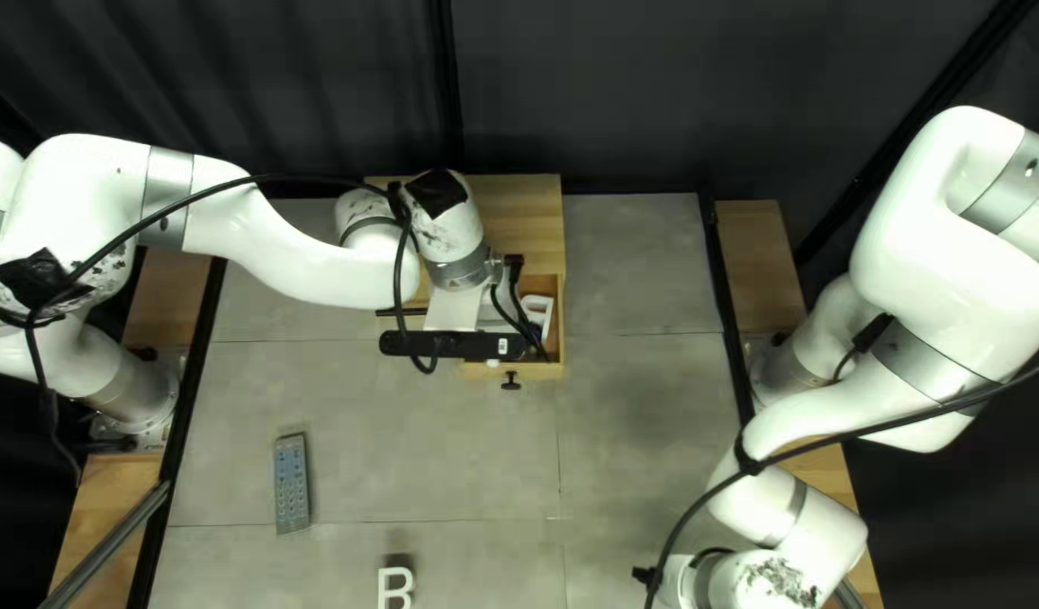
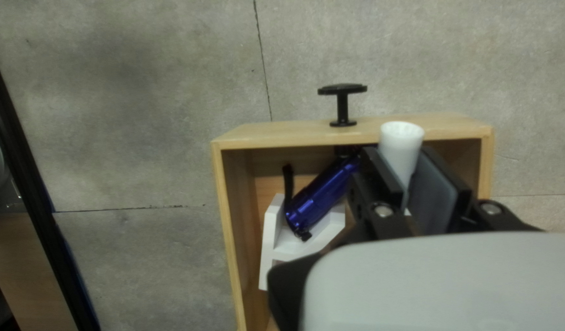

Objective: Open drawers and place objects into drawer and close

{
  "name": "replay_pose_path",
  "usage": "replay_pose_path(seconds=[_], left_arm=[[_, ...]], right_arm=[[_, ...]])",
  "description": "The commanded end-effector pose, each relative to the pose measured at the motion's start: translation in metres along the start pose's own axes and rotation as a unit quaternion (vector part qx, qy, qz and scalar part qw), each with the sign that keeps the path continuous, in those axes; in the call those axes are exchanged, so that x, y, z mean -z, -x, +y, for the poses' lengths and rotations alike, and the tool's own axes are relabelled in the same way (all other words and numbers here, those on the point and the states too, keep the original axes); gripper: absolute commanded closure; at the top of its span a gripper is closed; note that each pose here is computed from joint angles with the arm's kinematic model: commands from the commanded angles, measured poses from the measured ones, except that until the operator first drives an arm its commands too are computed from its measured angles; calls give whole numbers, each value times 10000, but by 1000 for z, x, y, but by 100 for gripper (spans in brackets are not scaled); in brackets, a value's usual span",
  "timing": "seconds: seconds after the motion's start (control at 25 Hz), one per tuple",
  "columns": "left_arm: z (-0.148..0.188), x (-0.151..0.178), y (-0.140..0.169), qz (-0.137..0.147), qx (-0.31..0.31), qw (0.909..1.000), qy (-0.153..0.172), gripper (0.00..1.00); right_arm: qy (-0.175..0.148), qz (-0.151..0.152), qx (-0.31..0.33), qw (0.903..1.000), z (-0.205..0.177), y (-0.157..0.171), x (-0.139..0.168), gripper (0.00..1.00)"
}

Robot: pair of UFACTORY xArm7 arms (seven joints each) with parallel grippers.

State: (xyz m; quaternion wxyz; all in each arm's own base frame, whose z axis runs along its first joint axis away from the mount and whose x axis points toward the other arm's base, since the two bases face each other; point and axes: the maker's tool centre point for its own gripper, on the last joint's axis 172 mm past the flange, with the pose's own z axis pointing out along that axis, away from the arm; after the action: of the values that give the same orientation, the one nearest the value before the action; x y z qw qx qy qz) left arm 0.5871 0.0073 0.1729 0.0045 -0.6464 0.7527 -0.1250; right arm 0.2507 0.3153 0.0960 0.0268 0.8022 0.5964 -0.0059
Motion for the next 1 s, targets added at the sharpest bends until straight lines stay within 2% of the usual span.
replay_pose_path(seconds=[0.04,0.72,0.76,0.8,0.84,0.88,1.0], left_arm=[[1,-2,2,29,9,10000,-4,100],[-1,-3,19,41,23,10000,-4,99],[-2,-2,20,38,19,10000,-1,91],[-2,-2,22,33,17,10000,10,88],[-2,-1,24,31,18,10000,21,37],[-2,-1,25,29,18,10000,32,24],[-2,-1,27,26,17,10000,60,26]], right_arm=[[0,0,0,10000,0,0,0,0],[0,0,0,10000,0,0,0,0],[0,0,0,10000,0,0,0,0],[0,0,0,10000,0,0,0,0],[0,0,0,10000,0,0,0,0],[0,0,0,10000,0,0,0,0],[0,0,0,10000,0,0,0,0]])
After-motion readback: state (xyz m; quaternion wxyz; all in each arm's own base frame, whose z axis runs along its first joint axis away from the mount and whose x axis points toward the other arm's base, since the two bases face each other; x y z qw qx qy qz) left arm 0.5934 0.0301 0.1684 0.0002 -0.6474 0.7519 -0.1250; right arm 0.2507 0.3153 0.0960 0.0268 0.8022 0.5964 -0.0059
